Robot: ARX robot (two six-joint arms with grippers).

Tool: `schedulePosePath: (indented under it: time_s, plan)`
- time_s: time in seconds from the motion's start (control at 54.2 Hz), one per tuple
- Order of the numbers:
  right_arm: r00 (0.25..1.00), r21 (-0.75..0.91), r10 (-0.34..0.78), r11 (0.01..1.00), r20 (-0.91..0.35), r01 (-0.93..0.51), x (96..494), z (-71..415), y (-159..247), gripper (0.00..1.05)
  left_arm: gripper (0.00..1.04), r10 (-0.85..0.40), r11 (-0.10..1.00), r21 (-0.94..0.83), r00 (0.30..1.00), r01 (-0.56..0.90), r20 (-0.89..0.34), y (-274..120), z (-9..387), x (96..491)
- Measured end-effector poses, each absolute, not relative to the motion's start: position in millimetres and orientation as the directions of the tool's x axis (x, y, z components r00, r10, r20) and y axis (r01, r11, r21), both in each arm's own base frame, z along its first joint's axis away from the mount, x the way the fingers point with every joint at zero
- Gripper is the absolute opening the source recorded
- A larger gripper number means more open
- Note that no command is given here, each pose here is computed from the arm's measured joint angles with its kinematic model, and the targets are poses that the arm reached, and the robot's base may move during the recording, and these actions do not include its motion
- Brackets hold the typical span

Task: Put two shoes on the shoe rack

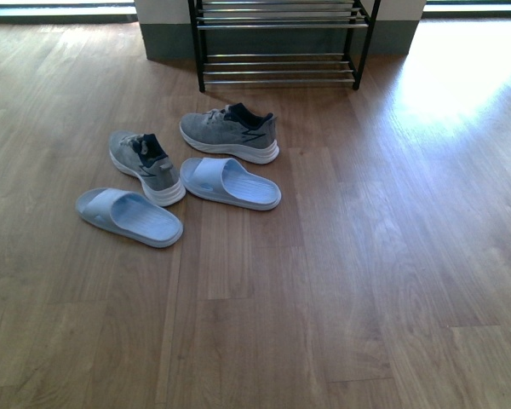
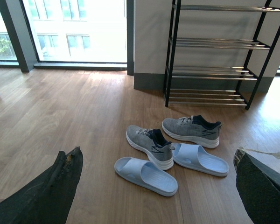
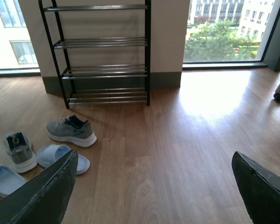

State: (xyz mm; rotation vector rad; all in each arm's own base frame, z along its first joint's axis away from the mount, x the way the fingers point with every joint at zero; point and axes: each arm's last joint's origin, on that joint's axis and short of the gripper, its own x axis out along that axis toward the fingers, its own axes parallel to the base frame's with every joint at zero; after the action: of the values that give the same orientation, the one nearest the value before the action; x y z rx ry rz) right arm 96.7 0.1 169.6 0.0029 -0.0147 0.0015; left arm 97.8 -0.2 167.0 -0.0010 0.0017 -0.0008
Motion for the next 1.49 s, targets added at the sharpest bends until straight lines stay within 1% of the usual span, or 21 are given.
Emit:
schedulePosePath:
  time_s: [1.366, 1.384, 1.402, 1.421, 1.439, 1.458, 1.495]
  plan:
    - [1.000, 0.003, 0.002, 1.000, 0.014, -0.002, 97, 170, 0, 0.96, 0.95, 0.005, 1.000, -0.006, 1.000, -0.005, -0.004, 0, 167, 98]
    - [1.000, 0.003, 0.002, 1.000, 0.014, -0.002, 97, 170, 0, 0.96, 0.95, 0.058, 0.997, -0.053, 0.996, -0.061, -0.071, 0, 166, 98]
    - [1.000, 0.003, 0.002, 1.000, 0.014, -0.002, 97, 170, 0, 0.96, 0.95, 0.099, 0.989, -0.093, 0.981, -0.116, -0.164, 0, 166, 98]
    - [1.000, 0.003, 0.000, 1.000, 0.014, 0.000, 97, 170, 0, 0.96, 0.95, 0.142, 0.973, -0.135, 0.950, -0.185, -0.277, 0, 165, 99]
    - [1.000, 0.003, 0.001, 1.000, 0.014, -0.001, 97, 170, 0, 0.96, 0.95, 0.167, 0.962, -0.153, 0.930, -0.227, -0.326, 0, 165, 99]
    - [1.000, 0.003, 0.002, 1.000, 0.014, -0.002, 97, 170, 0, 0.96, 0.95, 0.186, 0.935, -0.201, 0.888, -0.291, -0.420, 0, 161, 102]
    - [1.000, 0.003, 0.001, 1.000, 0.014, -0.001, 97, 170, 0, 0.96, 0.95, 0.175, 0.900, -0.274, 0.855, -0.340, -0.489, 0, 156, 107]
